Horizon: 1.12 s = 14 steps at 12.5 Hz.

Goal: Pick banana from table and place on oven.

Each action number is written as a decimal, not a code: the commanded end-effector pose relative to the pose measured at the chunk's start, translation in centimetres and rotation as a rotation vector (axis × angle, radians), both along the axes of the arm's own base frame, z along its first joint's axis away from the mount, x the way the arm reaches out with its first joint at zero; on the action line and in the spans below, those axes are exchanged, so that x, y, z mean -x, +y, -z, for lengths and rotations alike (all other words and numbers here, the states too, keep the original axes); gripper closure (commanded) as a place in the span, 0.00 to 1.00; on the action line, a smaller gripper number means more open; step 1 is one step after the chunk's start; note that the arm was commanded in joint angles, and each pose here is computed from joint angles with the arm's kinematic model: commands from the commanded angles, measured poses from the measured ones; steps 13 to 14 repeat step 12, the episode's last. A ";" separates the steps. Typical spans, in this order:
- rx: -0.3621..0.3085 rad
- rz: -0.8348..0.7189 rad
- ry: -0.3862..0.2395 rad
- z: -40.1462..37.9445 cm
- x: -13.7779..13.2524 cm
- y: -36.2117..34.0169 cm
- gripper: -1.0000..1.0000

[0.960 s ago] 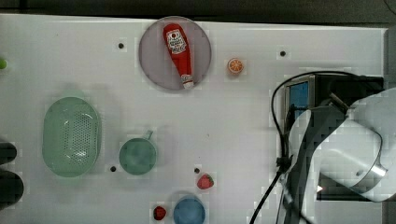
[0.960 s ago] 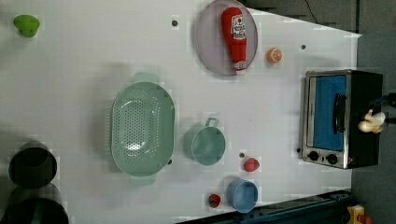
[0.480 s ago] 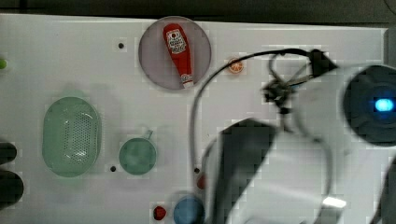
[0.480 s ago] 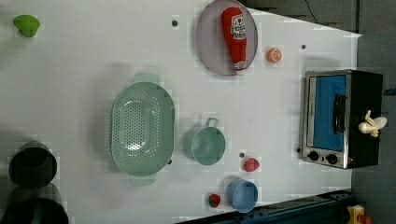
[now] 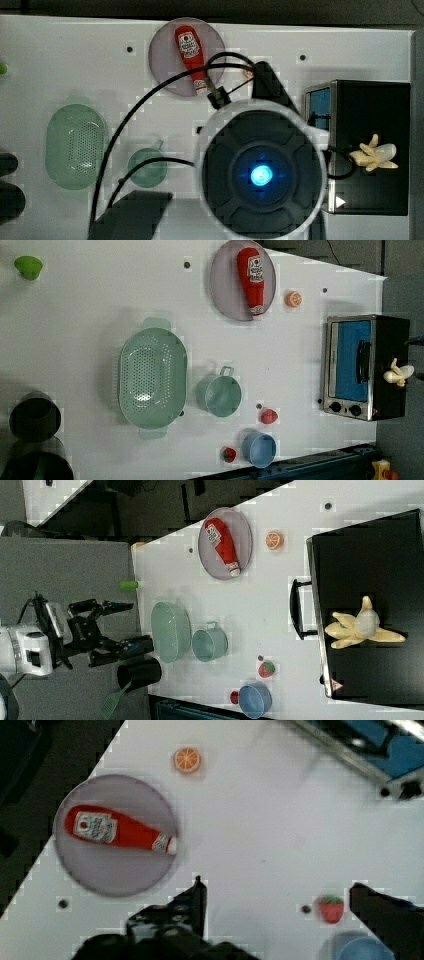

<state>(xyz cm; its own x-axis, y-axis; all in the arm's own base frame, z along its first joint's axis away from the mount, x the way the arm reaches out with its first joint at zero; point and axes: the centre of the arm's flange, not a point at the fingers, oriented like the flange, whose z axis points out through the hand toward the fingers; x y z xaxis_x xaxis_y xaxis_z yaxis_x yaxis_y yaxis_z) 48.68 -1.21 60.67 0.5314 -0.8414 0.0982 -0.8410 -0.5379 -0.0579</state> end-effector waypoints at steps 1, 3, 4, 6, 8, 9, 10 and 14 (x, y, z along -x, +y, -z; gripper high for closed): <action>-0.008 0.116 0.021 1.1 2.3 -1.7 0.00; -0.012 0.065 0.032 1.4 3.4 -1.9 0.00; -0.012 0.042 0.032 1.3 3.8 -1.9 0.00; -0.015 0.047 0.039 1.4 4.3 -2.2 0.00; -0.015 0.047 0.039 1.4 4.3 -2.2 0.00; -0.015 0.046 0.039 1.4 4.2 -2.2 0.00; -0.015 0.046 0.039 1.4 4.2 -2.2 0.00; -0.015 0.046 0.039 1.4 4.2 -2.2 0.00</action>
